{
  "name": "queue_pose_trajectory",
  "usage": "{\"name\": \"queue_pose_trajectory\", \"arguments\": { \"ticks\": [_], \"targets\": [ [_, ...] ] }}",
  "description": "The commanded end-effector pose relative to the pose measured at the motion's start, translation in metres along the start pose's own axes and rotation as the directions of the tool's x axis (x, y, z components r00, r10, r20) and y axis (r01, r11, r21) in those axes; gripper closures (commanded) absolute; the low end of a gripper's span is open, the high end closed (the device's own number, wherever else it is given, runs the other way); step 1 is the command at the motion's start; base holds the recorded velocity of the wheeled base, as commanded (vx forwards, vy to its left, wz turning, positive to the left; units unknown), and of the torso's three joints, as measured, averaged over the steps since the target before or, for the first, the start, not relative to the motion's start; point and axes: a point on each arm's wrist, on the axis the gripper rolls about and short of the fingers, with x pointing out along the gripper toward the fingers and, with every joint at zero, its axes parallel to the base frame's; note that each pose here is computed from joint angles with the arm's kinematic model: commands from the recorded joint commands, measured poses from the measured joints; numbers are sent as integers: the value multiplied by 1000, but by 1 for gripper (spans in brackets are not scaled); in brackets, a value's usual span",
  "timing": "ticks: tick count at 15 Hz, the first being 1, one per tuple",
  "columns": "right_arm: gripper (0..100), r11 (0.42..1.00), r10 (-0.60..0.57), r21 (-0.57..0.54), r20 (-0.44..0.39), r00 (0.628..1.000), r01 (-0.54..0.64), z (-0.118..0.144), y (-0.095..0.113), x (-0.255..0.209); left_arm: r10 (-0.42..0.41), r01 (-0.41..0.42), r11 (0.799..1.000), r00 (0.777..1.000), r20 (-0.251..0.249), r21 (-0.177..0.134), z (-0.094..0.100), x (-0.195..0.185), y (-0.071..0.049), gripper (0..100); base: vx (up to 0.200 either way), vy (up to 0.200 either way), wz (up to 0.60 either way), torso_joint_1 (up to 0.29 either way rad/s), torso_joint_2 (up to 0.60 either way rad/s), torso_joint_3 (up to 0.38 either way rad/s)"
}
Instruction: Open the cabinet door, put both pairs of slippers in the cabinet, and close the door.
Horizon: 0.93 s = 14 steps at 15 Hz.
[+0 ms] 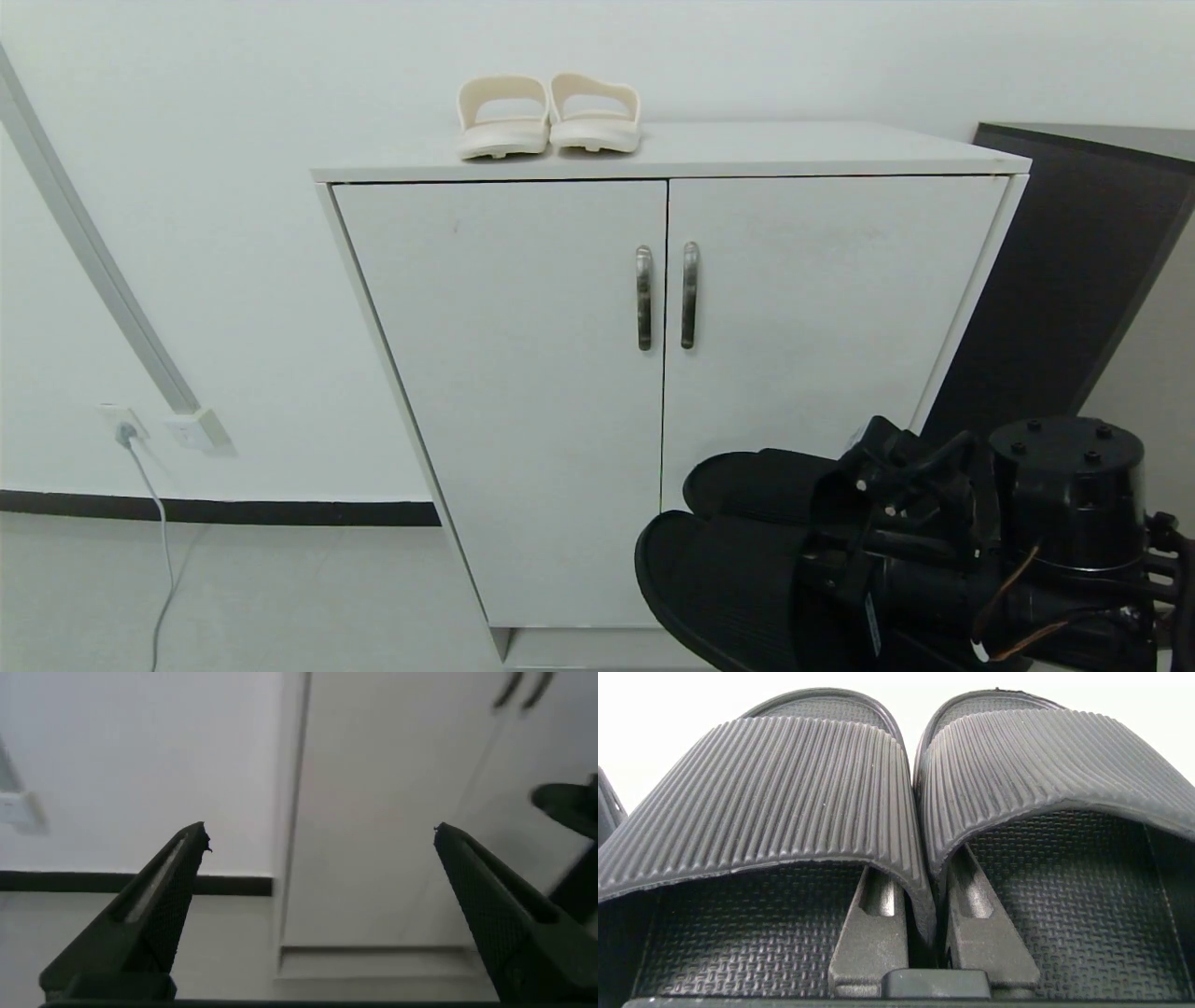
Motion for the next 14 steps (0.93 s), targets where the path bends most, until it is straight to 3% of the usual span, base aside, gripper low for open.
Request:
{"name": "queue_pose_trajectory", "arguments": {
  "ticks": [1, 2, 3, 5, 8, 11, 14],
  "targets": [
    [100, 1000, -1, -1, -4, 1000, 1, -1, 1, 0, -117, 112, 993, 985, -128, -45, 28, 22, -3, 0, 0, 0, 0, 0, 0, 0],
    [100, 1000, -2, 1, -4, 1000, 2, -1, 0, 0, -232, 220, 972, 951, -205, -79, 42, 40, -6, 0, 0, 0, 0, 0, 0, 0],
    [100, 1000, -2, -1, -4, 1000, 2, -1, 0, 0, -267, 254, 963, 940, -213, -86, 47, 45, -7, 0, 0, 0, 0, 0, 0, 0],
    [100, 1000, -1, 1, -5, 1000, 1, -2, 1, 0, -384, 368, 923, 893, -236, -109, 60, 72, -9, 0, 0, 0, 0, 0, 0, 0],
    [100, 1000, 9, 2, -12, 1000, -9, -3, 1, 1, -493, 472, 870, 823, -282, -142, 59, 108, -17, 0, 0, 0, 0, 0, 0, 0],
    [100, 1000, 12, 1, -14, 1000, -12, -4, 2, 1, -578, 565, 815, 781, -235, -126, 66, 147, -33, 0, 0, 0, 0, 0, 0, 0],
    [100, 1000, 12, 1, -11, 1000, -12, -3, 2, 0, -626, 614, 779, 744, -234, -127, 73, 172, -48, 0, 0, 0, 0, 0, 0, 0]
  ]
}}
